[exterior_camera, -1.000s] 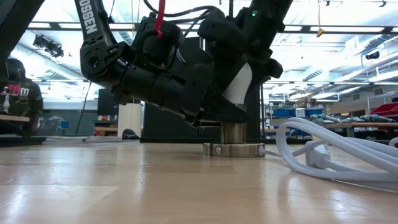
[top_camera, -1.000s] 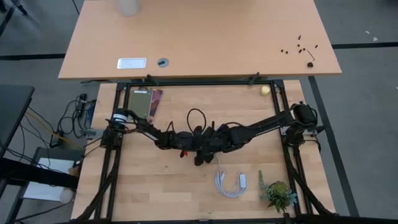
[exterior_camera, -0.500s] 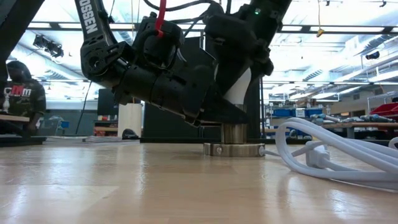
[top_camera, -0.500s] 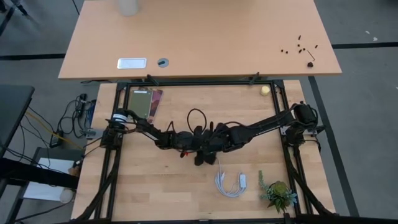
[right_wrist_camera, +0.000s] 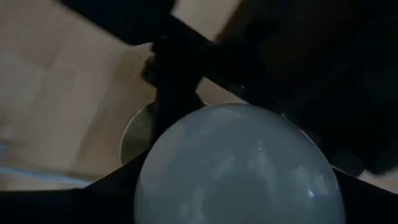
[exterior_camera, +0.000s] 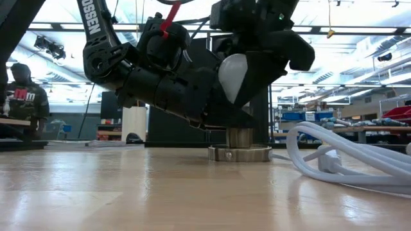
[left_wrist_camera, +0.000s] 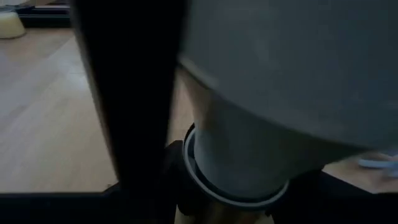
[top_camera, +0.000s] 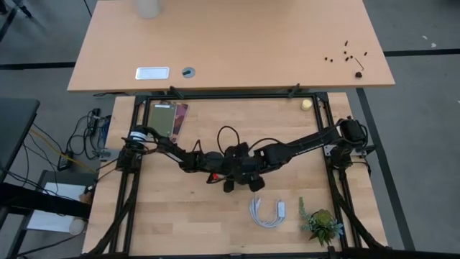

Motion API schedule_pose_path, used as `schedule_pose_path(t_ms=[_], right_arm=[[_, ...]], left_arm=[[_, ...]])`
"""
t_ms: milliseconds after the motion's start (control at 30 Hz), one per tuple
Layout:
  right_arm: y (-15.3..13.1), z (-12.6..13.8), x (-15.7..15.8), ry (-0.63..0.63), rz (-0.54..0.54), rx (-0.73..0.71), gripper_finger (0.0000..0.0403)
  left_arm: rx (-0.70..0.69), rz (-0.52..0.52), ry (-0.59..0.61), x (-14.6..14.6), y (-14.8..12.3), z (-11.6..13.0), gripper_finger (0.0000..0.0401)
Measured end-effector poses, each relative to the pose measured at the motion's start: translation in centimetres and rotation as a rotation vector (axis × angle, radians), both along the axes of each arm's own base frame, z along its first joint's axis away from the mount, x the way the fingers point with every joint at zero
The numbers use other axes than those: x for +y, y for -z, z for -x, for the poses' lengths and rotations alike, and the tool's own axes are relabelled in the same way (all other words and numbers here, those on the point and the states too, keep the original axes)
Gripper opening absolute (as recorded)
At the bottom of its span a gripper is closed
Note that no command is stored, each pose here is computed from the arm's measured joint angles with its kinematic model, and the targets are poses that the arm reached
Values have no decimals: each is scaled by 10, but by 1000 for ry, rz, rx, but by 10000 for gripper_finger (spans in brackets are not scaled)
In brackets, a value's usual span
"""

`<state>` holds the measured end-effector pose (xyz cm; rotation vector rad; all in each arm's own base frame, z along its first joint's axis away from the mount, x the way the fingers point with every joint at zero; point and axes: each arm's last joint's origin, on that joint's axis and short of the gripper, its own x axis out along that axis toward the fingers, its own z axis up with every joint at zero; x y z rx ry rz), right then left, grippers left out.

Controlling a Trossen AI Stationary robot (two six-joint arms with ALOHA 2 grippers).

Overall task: Screw lightbulb
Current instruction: Remove the white lightbulb from the desk lamp

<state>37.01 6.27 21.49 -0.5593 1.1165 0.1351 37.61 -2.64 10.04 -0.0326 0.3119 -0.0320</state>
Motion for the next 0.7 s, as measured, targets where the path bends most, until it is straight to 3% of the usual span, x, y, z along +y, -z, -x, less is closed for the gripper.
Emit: schedule_pose_path(t_ms=[267, 333, 467, 700], right_arm=[[0, 2, -8, -295, 175, 98, 282], [0, 2, -7, -318, 193, 105, 282], [-7, 2, -5, -243, 151, 91, 284], [-38, 2, 0, 7, -13, 16, 322]], left_arm=[[2, -20, -4, 1, 1, 1, 194], [2, -16, -4, 1, 1, 1, 194], [0, -14, -5, 1, 0, 0, 194], [8, -7, -4, 0, 1, 0, 193]])
